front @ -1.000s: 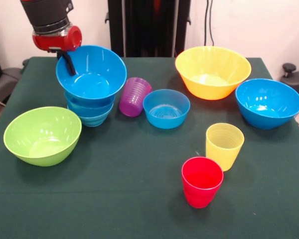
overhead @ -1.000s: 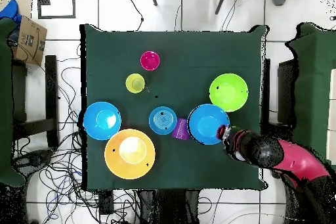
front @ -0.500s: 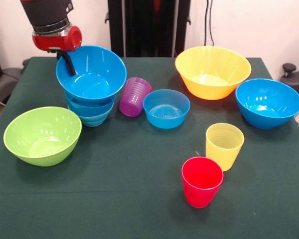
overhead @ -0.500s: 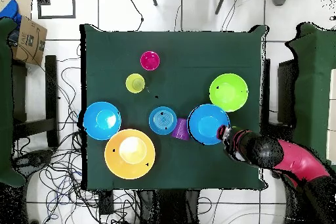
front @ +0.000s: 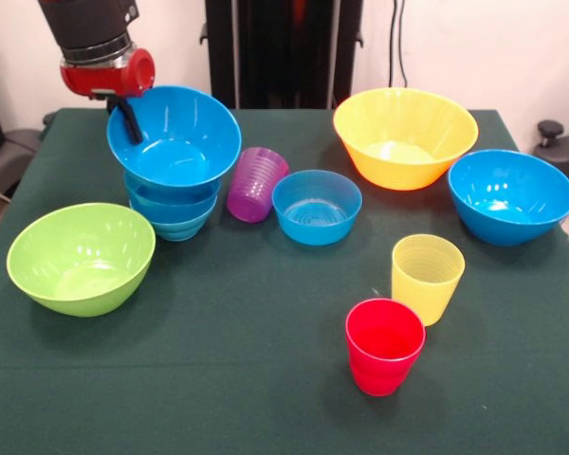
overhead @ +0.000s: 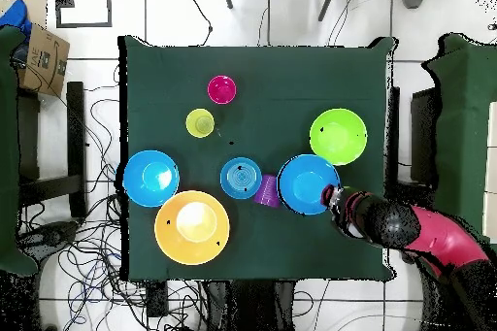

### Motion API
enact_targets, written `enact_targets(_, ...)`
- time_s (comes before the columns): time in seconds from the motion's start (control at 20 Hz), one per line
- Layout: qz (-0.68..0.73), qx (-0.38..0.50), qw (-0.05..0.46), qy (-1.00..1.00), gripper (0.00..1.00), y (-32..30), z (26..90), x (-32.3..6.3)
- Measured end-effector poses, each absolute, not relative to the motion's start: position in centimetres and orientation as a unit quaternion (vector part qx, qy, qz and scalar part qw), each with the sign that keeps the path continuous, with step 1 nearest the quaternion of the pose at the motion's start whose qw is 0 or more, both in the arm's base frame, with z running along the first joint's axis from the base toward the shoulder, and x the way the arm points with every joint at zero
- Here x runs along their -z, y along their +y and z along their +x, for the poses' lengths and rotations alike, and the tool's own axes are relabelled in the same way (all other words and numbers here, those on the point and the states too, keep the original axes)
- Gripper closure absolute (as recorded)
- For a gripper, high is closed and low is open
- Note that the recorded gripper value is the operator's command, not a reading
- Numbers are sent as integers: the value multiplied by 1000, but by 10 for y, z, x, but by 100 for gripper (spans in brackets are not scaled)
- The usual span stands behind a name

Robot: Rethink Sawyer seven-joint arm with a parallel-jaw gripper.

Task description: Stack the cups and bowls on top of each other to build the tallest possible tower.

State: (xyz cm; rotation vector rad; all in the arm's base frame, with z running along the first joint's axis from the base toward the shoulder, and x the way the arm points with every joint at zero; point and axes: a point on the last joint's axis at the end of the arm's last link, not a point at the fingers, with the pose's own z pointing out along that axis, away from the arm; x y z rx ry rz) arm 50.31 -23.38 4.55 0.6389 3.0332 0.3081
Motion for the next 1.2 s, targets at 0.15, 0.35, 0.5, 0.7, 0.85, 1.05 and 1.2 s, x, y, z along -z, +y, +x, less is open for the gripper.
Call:
enact_targets(0.15,203,-98,14,974,100,-232,504,-47)
enact_targets(0.35,198,-97,14,975,100,-228,508,-47)
enact_targets(0.5,192,-96,16,976,100,-223,514,-46)
enact_targets(0.7,187,-95,19,977,100,-219,521,-46)
enact_targets(0.85,185,-94,21,978,100,-218,524,-47)
enact_targets(1.05,184,-93,22,978,100,-217,526,-47)
enact_targets(1.2,184,-93,22,978,100,-217,526,-47)
